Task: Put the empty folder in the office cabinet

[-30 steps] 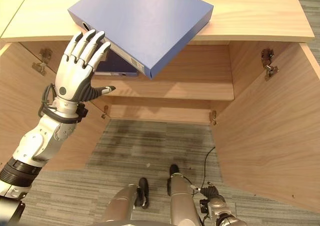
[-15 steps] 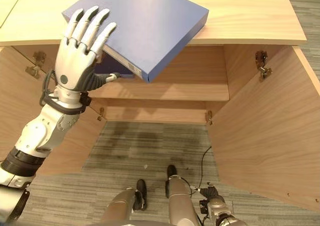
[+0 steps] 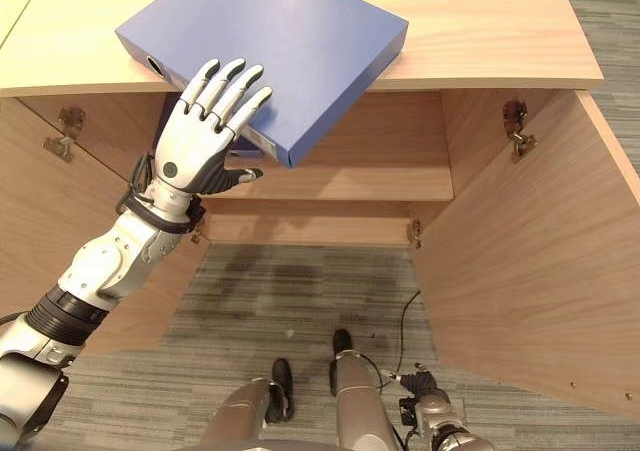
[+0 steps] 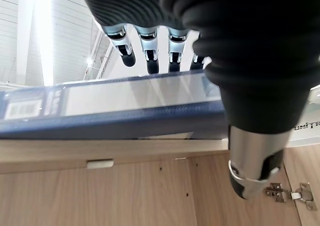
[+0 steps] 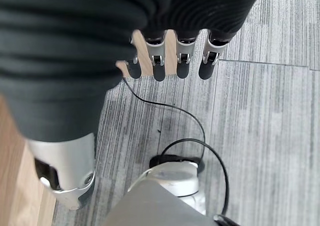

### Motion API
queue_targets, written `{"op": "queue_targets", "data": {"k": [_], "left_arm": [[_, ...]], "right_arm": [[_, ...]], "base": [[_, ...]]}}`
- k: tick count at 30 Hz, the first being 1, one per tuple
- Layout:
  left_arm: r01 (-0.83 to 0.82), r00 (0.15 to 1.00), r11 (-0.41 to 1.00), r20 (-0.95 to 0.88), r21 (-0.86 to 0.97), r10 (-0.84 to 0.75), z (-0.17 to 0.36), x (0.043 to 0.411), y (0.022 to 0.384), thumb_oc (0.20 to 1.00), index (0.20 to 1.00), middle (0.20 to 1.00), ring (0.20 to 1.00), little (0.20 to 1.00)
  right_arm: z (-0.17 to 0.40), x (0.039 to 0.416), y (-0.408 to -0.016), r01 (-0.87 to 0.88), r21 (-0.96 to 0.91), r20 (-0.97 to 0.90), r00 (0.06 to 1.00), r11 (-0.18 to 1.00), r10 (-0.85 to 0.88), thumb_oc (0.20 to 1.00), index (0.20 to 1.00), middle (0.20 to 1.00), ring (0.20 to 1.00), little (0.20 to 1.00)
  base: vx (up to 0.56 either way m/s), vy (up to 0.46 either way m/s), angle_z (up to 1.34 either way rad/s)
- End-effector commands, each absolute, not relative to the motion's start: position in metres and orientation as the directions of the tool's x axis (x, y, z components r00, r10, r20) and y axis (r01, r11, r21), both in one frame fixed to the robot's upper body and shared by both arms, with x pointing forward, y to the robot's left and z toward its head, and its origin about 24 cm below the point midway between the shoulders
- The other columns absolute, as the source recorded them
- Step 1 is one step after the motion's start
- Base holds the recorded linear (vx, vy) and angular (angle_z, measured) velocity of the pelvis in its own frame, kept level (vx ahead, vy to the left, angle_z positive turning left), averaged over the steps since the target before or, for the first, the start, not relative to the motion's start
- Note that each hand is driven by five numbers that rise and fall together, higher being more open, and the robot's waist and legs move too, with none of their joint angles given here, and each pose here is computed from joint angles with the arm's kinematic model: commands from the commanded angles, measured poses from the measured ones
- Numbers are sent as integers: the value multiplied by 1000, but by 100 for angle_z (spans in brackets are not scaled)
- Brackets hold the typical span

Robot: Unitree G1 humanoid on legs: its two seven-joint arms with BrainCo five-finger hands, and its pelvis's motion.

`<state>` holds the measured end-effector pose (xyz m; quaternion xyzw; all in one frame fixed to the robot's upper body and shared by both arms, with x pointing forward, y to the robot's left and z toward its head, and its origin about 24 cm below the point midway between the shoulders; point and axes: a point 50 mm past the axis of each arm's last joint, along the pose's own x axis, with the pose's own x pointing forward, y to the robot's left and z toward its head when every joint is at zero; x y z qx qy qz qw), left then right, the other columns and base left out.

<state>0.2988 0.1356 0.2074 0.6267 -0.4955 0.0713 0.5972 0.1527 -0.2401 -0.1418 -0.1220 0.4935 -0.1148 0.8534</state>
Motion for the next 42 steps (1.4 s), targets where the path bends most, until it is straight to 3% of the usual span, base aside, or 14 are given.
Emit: {"op": "queue_targets", "data": {"k": [1,7,18,26,27,28,29,42], "left_arm": [[-804,396,205,759,559,-516,241,300,134,1000,1000,1000,1000,1000],[-834,379,185,784,520,-491,251,304,135,1000,1000,1000,1000,1000],[-906,251,200,853,374,-457,281,305,124,1000,1000,1000,1000,1000],[-892,311,127,794,433,-522,276,316,115,1000,1000,1000,1000,1000],[-887,324,120,786,446,-526,274,317,115,824,824,824,824,824],[-887,324,120,786,446,-526,274,317,115,598,598,598,598,598],[-880,345,104,775,463,-529,271,320,116,200,200,200,200,200],[-830,450,53,723,555,-524,253,330,123,200,200,200,200,200]], "right_arm": [[-143,144,-249,95,-352,-819,451,931,-355,1000,1000,1000,1000,1000],[-143,143,-249,89,-353,-821,447,931,-354,1000,1000,1000,1000,1000],[-144,142,-248,42,-376,-824,441,926,-355,1000,1000,1000,1000,1000],[-141,149,-250,45,-387,-812,457,921,-363,1000,1000,1000,1000,1000],[-141,150,-250,48,-385,-811,460,922,-363,1000,1000,1000,1000,1000],[-141,150,-250,48,-385,-811,459,922,-363,1000,1000,1000,1000,1000],[-141,150,-250,50,-384,-810,460,922,-363,1000,1000,1000,1000,1000],[-139,151,-252,67,-380,-805,468,923,-365,1000,1000,1000,1000,1000]], "base": [[0,0,0],[0,0,0],[-3,0,0],[-17,5,-1],[0,0,0],[0,0,0],[0,0,0],[-2,1,-1]]}}
